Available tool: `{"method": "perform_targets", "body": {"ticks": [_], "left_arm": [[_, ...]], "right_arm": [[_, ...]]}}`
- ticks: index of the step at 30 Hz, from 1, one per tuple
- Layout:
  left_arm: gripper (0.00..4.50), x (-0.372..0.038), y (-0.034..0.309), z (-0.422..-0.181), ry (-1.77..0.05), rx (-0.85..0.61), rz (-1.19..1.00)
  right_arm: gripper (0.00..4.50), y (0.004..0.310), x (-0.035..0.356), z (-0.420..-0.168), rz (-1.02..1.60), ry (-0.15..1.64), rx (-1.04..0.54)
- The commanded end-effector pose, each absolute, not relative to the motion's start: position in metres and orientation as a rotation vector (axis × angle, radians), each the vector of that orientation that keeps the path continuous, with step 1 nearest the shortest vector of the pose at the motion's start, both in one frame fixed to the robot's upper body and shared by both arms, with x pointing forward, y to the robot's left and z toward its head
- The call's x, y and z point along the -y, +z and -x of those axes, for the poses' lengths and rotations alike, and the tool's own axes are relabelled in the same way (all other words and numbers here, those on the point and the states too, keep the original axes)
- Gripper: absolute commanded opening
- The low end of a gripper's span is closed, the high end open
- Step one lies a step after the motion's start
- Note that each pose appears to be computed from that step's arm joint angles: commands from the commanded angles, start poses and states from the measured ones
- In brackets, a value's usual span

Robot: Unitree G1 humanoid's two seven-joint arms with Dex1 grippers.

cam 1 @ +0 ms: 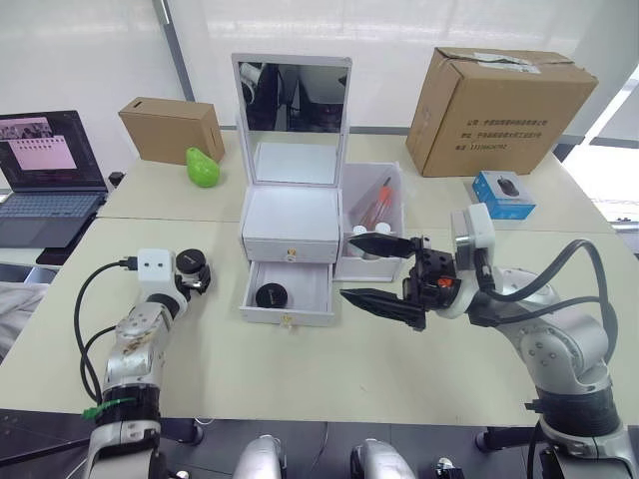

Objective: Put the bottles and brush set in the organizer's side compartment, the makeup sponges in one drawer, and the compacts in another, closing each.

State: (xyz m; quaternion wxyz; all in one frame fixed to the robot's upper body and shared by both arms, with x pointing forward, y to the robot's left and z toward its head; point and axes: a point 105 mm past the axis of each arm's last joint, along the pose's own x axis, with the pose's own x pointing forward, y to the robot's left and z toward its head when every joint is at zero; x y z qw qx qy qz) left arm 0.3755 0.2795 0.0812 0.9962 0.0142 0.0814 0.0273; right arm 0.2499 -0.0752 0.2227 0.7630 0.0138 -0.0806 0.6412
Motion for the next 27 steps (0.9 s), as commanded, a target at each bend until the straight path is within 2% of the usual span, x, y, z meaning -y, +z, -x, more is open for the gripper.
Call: {"method": "perform_targets", "body": {"ticks": [1, 2, 5, 8, 9, 15, 19, 21, 27], "left_arm": [[4.46, -0.280, 0.106, -0.386, 0.046, -0.080, -0.034], [4.46, -0.278, 0.108, -0.388, 0.036, -0.072, -0.029], [3.87, -0.272, 0.113, -0.392, 0.000, -0.048, -0.025], [2.94, -0.273, 0.114, -0.391, 0.004, -0.041, -0.021], [2.82, -0.276, 0.115, -0.390, 0.019, -0.038, -0.014], [2.83, -0.293, 0.146, -0.366, 0.033, 0.081, -0.007], [2.83, -0.280, 0.189, -0.333, -0.158, 0.251, -0.055], [2.83, -0.272, 0.198, -0.322, -0.235, 0.280, -0.083], [2.83, -0.210, 0.175, -0.291, -0.738, 0.084, -0.154]], "right_arm": [[4.50, 0.229, 0.070, -0.242, -0.026, 1.413, 0.211], [4.50, 0.229, 0.069, -0.242, -0.029, 1.413, 0.211], [4.50, 0.230, 0.067, -0.242, -0.038, 1.413, 0.216], [4.50, 0.230, 0.067, -0.242, -0.038, 1.411, 0.215], [4.50, 0.230, 0.067, -0.242, -0.037, 1.409, 0.213], [4.50, 0.229, 0.069, -0.243, -0.034, 1.392, 0.203], [4.50, 0.226, 0.071, -0.244, -0.040, 1.377, 0.193], [4.50, 0.226, 0.071, -0.244, -0.042, 1.376, 0.190], [4.50, 0.217, 0.071, -0.248, -0.035, 1.359, 0.150]]}}
